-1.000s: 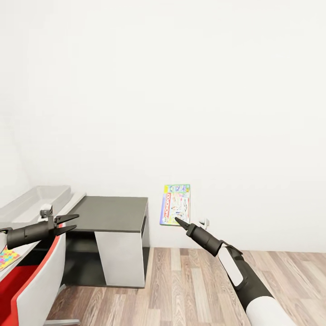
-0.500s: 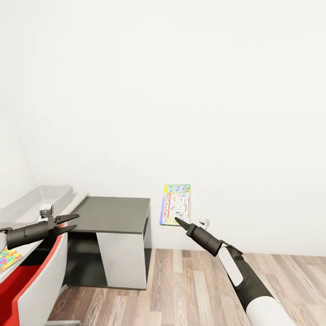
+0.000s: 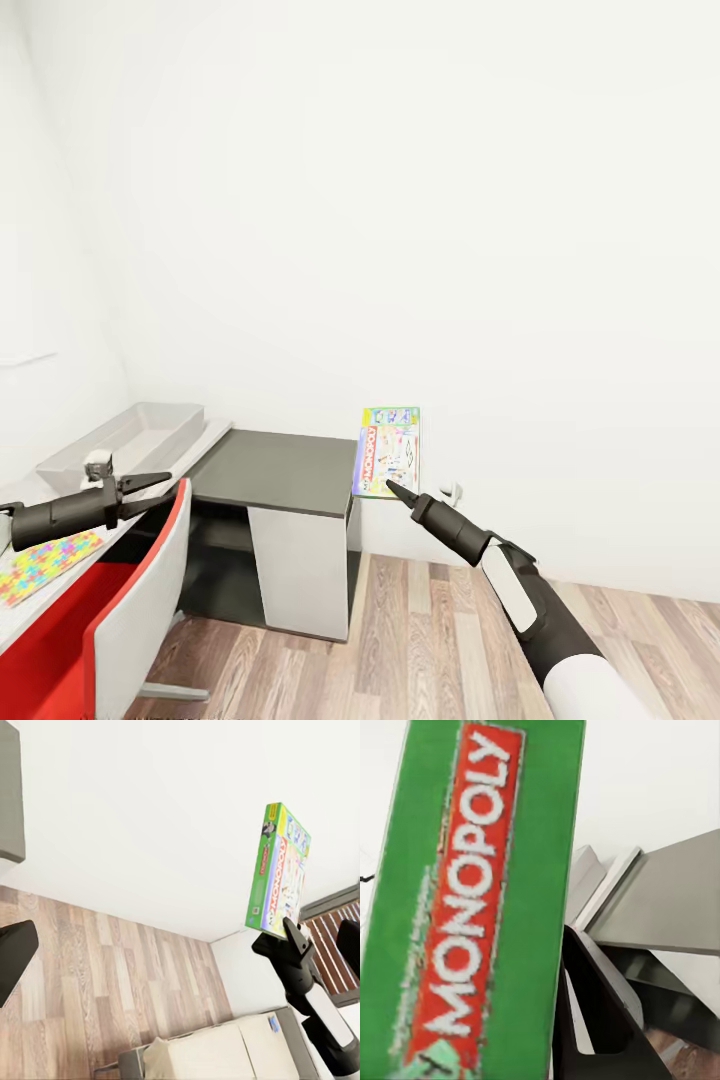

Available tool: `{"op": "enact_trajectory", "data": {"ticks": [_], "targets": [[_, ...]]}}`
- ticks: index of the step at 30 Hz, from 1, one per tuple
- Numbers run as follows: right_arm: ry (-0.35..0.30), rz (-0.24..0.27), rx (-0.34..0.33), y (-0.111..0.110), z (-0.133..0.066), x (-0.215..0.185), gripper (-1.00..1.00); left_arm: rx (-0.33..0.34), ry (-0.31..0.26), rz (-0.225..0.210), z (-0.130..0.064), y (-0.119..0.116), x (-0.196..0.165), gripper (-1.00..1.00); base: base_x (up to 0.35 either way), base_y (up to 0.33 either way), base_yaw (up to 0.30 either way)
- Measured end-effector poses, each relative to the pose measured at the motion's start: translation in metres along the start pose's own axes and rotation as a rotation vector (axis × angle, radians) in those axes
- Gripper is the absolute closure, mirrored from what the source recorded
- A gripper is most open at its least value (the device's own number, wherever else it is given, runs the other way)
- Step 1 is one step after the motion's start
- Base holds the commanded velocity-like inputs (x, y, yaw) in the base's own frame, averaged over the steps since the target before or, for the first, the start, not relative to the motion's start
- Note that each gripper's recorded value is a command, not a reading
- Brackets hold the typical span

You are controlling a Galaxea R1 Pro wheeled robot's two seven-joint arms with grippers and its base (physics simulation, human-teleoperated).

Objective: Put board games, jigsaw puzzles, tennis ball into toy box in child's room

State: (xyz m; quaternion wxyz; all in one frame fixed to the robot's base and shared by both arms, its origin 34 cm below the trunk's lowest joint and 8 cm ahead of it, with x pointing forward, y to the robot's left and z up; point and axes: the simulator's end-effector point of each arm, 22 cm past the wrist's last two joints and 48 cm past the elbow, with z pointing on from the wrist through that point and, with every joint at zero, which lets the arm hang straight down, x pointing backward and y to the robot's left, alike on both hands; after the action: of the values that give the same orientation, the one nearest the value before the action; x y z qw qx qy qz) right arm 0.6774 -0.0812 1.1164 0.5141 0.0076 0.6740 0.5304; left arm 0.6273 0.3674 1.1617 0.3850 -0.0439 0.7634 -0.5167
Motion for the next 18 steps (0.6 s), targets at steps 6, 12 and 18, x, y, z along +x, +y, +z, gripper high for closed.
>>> {"op": "enact_trajectory", "data": {"ticks": [6,12,18], "targets": [[-0.003,-0.003,-0.003,0.002,0.000,-0.002,1.00,-0.004,-0.006,0.007,-0.005,-0.001,-0.004,-1.00,0.000,0.000,0.169],[-0.003,-0.003,-0.005,0.003,0.000,-0.002,1.00,-0.005,-0.012,0.009,-0.008,-0.002,-0.006,-1.00,0.000,0.000,0.015],[-0.003,-0.003,-0.005,0.003,0.000,-0.002,1.00,0.074,-0.036,0.028,-0.030,-0.022,-0.018,-1.00,0.000,0.000,0.000]]}}
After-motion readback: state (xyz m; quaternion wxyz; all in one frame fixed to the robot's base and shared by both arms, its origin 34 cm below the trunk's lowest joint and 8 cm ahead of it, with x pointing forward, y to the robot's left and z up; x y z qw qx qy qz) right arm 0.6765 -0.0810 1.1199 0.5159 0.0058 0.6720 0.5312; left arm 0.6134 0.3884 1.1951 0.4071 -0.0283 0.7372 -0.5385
